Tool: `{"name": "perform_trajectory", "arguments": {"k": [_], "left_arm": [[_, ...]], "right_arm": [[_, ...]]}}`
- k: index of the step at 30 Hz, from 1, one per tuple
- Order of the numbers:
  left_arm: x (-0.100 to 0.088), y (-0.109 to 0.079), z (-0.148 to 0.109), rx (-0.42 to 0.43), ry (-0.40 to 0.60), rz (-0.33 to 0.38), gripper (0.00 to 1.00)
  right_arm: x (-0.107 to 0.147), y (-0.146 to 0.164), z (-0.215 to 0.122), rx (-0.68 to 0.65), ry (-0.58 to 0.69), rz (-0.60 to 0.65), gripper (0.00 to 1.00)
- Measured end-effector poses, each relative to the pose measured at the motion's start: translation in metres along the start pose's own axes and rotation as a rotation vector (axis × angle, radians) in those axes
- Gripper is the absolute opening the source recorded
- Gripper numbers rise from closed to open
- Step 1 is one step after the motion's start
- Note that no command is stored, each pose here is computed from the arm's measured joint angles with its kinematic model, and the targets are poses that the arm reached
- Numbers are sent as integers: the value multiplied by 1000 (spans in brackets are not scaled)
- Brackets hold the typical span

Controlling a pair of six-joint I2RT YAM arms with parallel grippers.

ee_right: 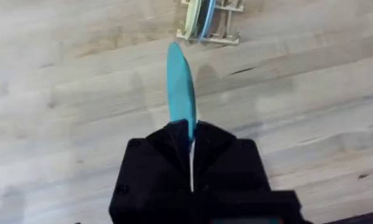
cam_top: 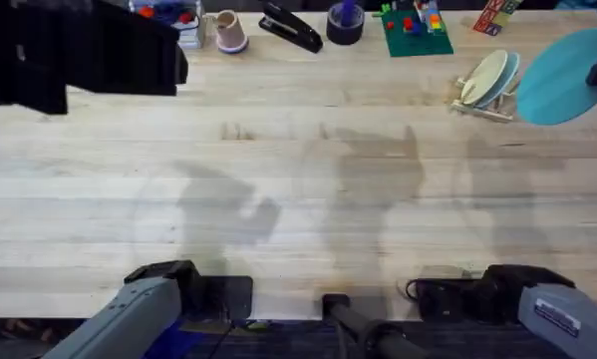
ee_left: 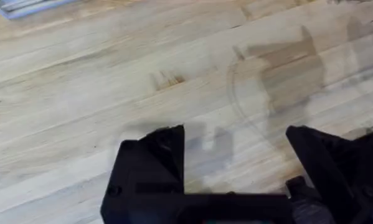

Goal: Pick up the plates from the table one by one and place each into a slot on the dish rack.

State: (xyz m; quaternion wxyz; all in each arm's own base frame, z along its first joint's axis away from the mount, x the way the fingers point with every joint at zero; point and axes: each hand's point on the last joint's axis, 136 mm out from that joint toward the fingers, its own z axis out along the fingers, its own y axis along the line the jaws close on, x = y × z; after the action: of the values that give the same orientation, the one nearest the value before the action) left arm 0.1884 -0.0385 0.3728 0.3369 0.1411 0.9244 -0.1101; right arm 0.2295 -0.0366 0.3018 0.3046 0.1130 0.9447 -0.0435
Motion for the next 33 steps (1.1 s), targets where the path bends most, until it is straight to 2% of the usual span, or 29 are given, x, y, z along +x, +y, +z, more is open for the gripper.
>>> {"name": "perform_trajectory", "arguments": {"k": [6, 17, 23, 33], "left_arm": [[0, 0, 0, 0, 0, 0, 995], [0, 0, 0, 0, 0, 0, 995], [0, 0, 0, 0, 0, 0, 994], [0, 0, 0, 0, 0, 0, 994]], "right_arm": [[0, -1, 0, 3, 3, 107, 29], [-6, -4, 16, 41, 30, 150, 29], [-15, -15, 29, 124, 28, 236, 29], [-26, -39, 44, 220, 19, 310, 29]]}}
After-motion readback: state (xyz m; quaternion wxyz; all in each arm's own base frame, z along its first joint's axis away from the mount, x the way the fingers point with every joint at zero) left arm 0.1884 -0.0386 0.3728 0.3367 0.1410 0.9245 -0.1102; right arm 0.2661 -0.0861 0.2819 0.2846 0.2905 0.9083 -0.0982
